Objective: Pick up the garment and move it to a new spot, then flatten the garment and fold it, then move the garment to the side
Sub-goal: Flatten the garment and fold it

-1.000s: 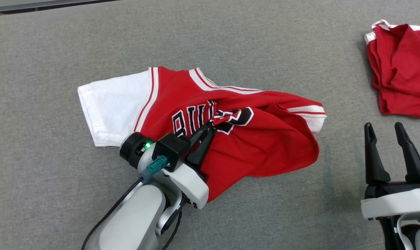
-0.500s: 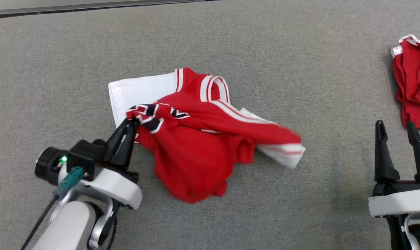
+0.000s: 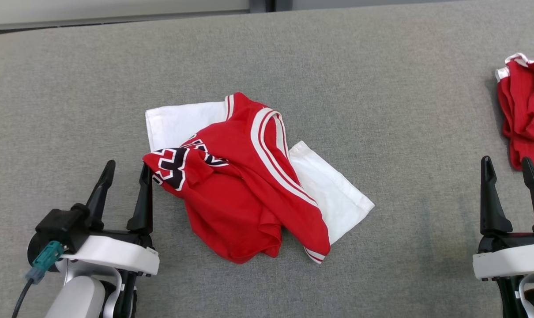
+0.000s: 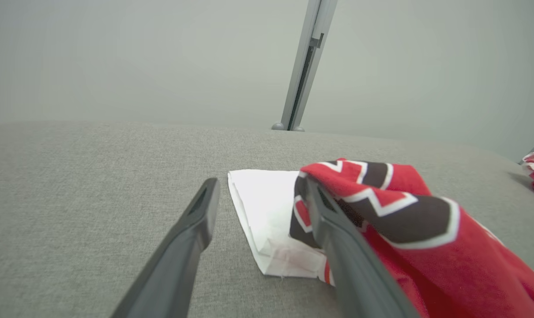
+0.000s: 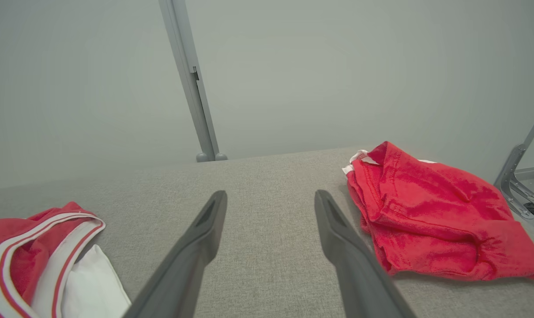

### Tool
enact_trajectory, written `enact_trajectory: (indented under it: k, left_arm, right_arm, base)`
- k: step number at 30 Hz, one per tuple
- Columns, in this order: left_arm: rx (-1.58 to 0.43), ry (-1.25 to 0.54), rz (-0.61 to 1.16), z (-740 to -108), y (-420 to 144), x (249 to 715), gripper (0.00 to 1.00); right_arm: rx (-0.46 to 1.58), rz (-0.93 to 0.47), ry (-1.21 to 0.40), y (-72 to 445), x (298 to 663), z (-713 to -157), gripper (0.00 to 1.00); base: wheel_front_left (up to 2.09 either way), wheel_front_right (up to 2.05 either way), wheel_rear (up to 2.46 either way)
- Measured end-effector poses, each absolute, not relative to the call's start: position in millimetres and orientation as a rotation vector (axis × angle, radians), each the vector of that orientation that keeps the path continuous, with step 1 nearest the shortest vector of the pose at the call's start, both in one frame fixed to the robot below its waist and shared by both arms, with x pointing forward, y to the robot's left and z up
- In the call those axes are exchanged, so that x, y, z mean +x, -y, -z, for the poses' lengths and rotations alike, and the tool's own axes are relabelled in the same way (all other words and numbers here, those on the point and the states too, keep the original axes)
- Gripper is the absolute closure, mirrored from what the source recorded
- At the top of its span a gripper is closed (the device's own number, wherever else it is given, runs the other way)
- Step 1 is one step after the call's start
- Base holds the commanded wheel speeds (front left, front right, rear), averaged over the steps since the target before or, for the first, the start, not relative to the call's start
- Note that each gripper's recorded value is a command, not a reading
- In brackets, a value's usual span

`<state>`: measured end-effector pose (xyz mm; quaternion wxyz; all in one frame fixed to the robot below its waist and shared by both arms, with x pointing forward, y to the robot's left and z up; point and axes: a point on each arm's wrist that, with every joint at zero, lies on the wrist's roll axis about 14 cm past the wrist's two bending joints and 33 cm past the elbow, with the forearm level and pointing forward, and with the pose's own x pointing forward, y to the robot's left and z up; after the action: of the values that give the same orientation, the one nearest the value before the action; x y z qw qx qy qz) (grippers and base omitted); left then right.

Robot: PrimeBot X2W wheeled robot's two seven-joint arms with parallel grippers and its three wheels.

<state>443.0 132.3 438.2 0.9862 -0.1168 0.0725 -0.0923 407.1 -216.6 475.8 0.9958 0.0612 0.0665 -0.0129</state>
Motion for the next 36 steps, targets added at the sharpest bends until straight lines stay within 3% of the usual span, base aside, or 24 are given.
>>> enact_trajectory:
  k: [12,31,36]
  left_arm:
    - [-0.194,0.061,0.136,-505,-150,424,0.0]
    - [-0.171,0.083,0.144,-519,-147,402,0.0]
    - [-0.171,0.076,0.133,-518,-150,403,0.0]
  right_arm:
    - [0.08,-0.042,-0.093,203,392,-506,0.0]
    - [0.079,-0.063,-0.085,196,377,-517,0.0]
    - [0.078,-0.16,-0.147,167,380,-500,0.0]
  base:
    - [0.0,0.0,0.0]
    - [0.0,0.0,0.0]
    - [0.0,0.0,0.0]
